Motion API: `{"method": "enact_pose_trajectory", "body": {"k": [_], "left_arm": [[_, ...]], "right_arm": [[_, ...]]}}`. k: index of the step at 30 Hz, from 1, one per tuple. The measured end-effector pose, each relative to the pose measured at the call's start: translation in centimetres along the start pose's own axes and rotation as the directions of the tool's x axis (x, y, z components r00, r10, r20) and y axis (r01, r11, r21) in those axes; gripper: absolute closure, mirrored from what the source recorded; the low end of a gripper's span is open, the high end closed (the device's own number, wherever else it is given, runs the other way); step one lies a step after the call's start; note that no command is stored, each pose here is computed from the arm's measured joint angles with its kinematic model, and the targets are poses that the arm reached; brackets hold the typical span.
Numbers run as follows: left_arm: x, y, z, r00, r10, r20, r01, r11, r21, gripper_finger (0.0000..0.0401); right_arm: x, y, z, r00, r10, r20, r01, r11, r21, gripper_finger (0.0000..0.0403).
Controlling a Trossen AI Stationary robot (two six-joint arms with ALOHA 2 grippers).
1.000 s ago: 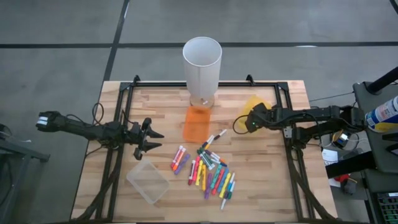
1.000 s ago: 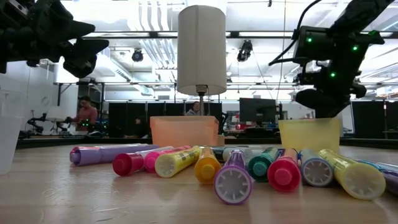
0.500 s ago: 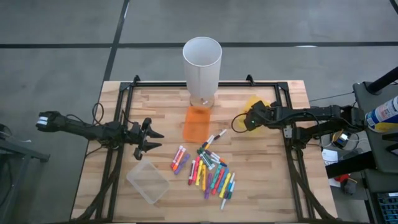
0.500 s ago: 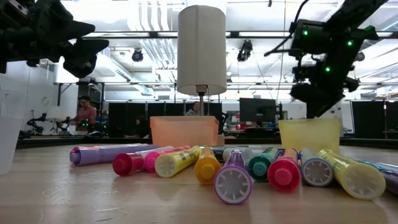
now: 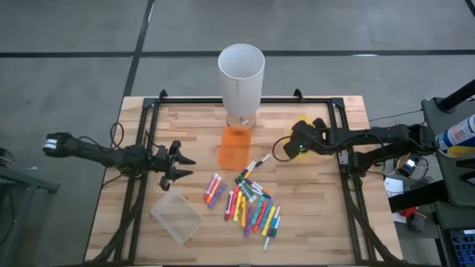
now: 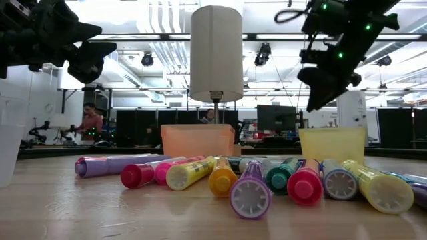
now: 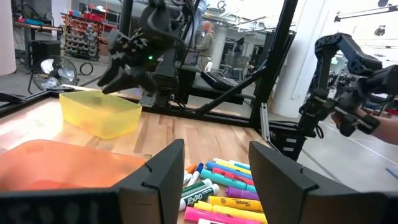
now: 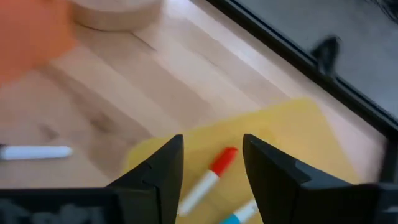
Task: Pick & Place Markers
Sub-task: Put the small black marker pen into the yellow bin
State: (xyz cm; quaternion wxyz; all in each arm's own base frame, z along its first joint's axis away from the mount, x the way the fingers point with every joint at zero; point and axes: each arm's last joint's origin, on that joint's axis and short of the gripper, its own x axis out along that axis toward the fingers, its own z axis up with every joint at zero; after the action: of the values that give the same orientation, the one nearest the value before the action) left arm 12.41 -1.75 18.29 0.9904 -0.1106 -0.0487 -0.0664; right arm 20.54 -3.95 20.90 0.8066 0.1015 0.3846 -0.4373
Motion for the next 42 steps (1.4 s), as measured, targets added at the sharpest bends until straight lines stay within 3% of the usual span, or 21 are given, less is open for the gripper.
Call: {"method": "enact_pose_trajectory", "body": {"k": [5,10,19,23,34,42], "left_arm": [[0.0,0.0,0.0,1.000,0.000,-0.001,0.000,1.000,0.000,0.0227],[0.0,0.0,0.0,1.000,0.000,-0.001,0.000,1.000,0.000,0.0227],[0.0,0.0,0.0,1.000,0.000,-0.001,0.000,1.000,0.000,0.0227],[0.0,0.0,0.0,1.000,0.000,0.000,0.000,1.000,0.000,0.0227],[0.0,0.0,0.0,1.000,0.000,0.000,0.000,1.000,0.000,0.0227],[0.0,0.0,0.0,1.000,0.000,-0.001,0.000,1.000,0.000,0.0227]], "right_arm": [[-1.0,1.9,0.4,0.986,0.147,0.085,-0.141,0.987,-0.072,0.0250],[-1.6,3.4,1.1,0.936,0.325,0.139,-0.307,0.942,-0.136,0.0251],[-1.1,5.3,1.6,0.830,0.547,0.109,-0.522,0.830,-0.194,0.0266],[-0.1,6.5,1.2,0.800,0.597,0.061,-0.569,0.786,-0.240,0.0272],[3.5,9.8,0.7,0.840,0.530,-0.117,-0.512,0.703,-0.493,0.0264],[5.0,11.0,1.6,0.872,0.400,-0.282,-0.488,0.665,-0.565,0.0255]]}}
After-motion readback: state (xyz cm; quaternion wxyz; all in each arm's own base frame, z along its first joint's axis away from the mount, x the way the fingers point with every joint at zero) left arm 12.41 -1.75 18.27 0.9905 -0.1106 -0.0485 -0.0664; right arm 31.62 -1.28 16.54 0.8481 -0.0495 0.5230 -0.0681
